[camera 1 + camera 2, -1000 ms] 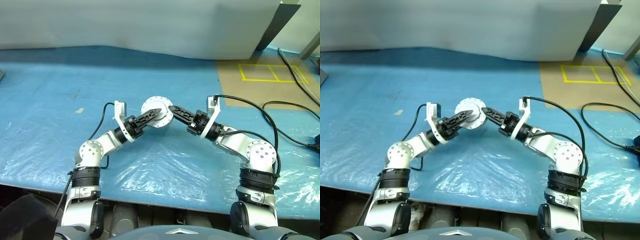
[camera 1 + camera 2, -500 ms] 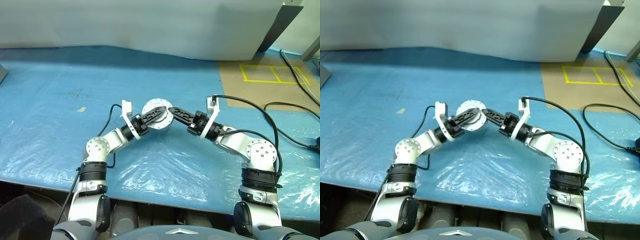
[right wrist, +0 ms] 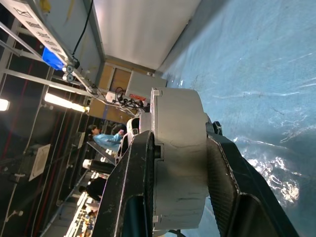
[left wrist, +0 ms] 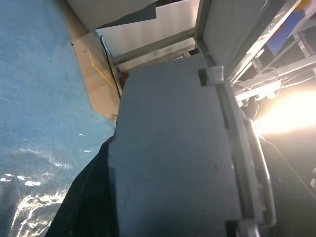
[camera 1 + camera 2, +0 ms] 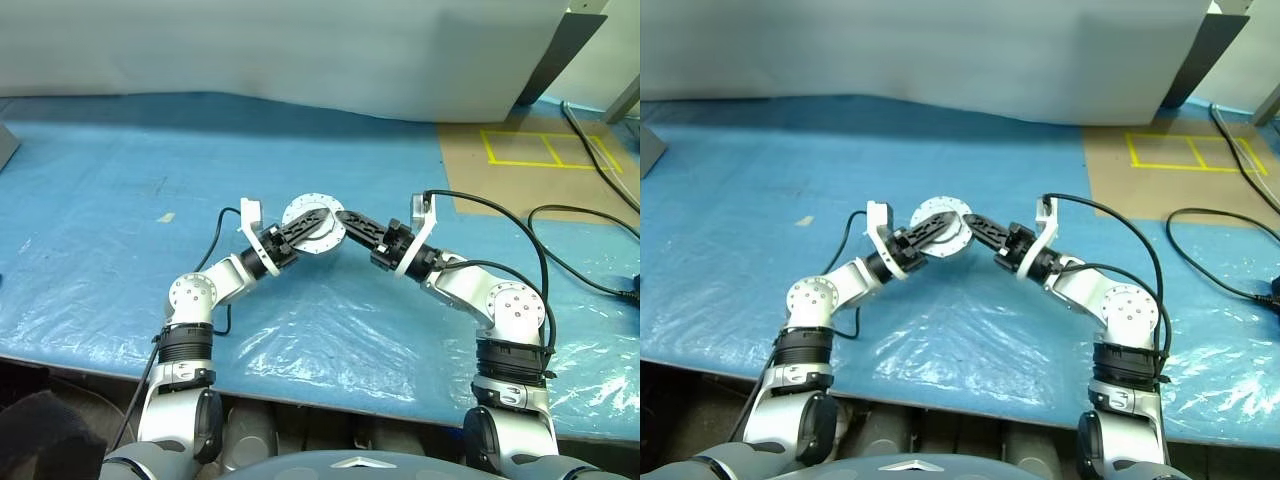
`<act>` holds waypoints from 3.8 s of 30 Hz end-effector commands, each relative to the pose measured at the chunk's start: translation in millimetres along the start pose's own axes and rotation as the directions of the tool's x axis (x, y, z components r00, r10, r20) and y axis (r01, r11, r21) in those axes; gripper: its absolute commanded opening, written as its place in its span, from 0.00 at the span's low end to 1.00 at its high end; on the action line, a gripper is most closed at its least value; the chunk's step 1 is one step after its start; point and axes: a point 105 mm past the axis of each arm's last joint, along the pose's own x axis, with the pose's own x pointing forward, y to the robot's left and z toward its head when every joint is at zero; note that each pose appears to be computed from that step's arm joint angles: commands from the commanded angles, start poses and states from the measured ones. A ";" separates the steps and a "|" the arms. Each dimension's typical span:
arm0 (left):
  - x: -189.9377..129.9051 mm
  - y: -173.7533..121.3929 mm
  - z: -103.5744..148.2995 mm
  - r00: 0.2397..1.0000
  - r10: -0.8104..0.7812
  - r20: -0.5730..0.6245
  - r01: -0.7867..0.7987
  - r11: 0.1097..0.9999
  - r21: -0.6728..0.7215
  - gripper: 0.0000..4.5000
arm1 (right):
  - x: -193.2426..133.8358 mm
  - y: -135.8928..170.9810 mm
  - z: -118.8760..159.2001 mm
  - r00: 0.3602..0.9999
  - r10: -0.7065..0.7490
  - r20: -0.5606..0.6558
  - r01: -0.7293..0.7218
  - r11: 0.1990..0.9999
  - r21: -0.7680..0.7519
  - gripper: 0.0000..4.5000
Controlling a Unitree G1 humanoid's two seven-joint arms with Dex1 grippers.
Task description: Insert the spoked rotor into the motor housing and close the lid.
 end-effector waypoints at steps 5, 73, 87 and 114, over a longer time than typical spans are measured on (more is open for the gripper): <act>11.8 -36.0 1.1 0.989 -0.142 -0.041 0.142 0.990 0.006 0.59 | 5.7 9.4 8.8 0.999 0.006 0.033 -0.005 0.999 -0.051 0.25; -99.8 19.7 215.7 0.530 0.311 0.789 -0.842 0.306 0.445 0.96 | 8.1 8.0 26.5 0.998 -0.019 0.068 0.040 0.946 -0.322 0.59; 15.8 2.0 34.4 0.975 0.221 0.017 -0.127 0.499 0.857 0.96 | -6.2 -27.8 62.9 0.872 -0.322 0.368 0.489 0.561 -0.669 0.59; -5.6 1.4 80.7 0.929 0.298 0.222 -0.330 0.386 0.861 0.96 | 21.0 -24.8 67.1 0.809 -0.282 0.515 0.578 0.228 -0.783 0.59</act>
